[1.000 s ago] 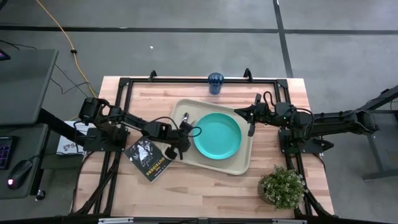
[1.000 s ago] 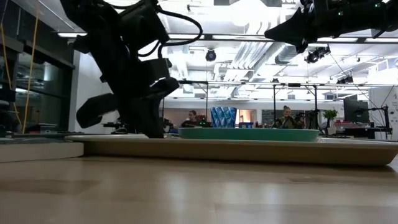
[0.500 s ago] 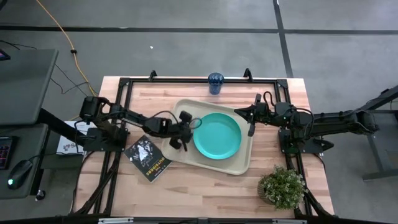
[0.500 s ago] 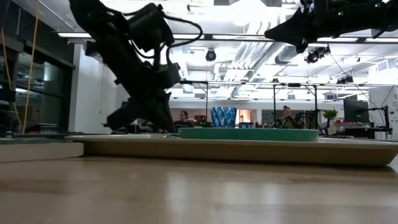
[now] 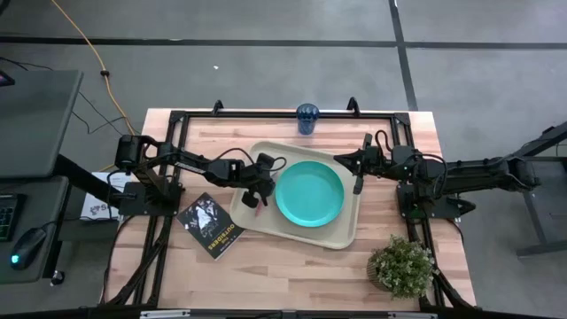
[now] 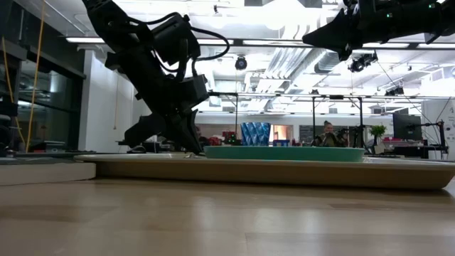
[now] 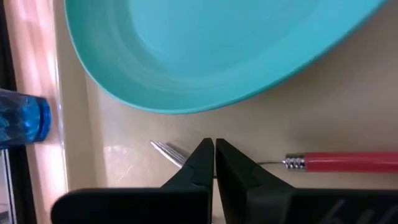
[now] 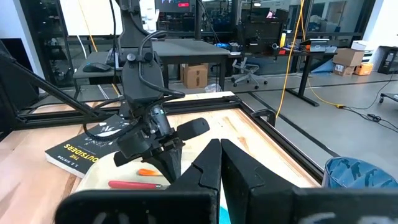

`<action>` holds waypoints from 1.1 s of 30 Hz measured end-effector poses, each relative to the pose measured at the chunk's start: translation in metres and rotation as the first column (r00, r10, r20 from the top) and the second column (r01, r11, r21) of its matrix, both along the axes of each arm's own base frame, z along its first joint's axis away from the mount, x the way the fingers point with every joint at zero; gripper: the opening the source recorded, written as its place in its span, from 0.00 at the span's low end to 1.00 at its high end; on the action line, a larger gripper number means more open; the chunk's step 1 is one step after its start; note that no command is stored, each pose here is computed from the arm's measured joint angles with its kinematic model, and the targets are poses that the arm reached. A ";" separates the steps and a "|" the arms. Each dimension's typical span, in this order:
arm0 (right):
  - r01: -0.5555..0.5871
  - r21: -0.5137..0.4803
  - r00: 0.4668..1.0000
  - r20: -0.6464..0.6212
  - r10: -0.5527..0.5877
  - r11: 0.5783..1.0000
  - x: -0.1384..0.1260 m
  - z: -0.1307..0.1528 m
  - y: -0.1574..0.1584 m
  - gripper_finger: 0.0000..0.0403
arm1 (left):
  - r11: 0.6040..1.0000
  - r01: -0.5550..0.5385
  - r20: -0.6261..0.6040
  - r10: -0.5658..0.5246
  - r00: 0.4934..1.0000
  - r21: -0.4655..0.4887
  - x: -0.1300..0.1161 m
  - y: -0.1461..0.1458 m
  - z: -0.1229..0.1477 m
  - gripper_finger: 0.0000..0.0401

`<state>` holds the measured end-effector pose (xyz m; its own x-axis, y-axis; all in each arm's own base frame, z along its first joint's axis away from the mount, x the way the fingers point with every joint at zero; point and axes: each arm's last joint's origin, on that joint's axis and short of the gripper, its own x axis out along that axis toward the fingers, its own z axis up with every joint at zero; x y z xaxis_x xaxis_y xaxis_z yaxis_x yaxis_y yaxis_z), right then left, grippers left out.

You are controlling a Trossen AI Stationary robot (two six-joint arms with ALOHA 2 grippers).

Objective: Pick and place plate/cup/fork/spoon on tray
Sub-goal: Put the pink fork on the left side of the green plate

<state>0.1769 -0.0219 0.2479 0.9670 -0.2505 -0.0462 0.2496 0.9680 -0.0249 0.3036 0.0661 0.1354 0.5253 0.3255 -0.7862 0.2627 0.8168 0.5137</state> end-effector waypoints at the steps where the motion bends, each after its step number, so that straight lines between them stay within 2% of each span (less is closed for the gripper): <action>1: 0.000 0.001 1.000 0.000 0.000 1.000 0.000 0.000 0.000 0.00 | 1.000 -0.002 -0.002 0.002 1.000 0.002 0.000 0.000 0.000 0.00; 9: 0.000 0.003 1.000 0.000 0.000 1.000 0.000 0.000 0.000 0.00 | 0.996 -0.052 -0.026 0.054 0.998 0.070 -0.003 0.009 0.000 0.00; 19: -0.001 0.004 1.000 -0.009 0.001 1.000 0.000 -0.001 0.000 0.00 | 0.992 -0.102 -0.092 0.109 0.990 0.071 -0.012 0.021 -0.003 0.00; 25: 0.000 0.004 1.000 -0.011 0.000 1.000 0.000 -0.001 0.000 0.00 | 0.983 -0.127 -0.138 0.145 0.980 0.130 -0.016 0.022 -0.005 0.00; 33: 0.000 0.002 1.000 -0.011 0.000 1.000 0.000 -0.001 0.000 0.00 | 0.978 -0.134 -0.141 0.158 0.977 0.162 -0.016 0.017 -0.003 0.00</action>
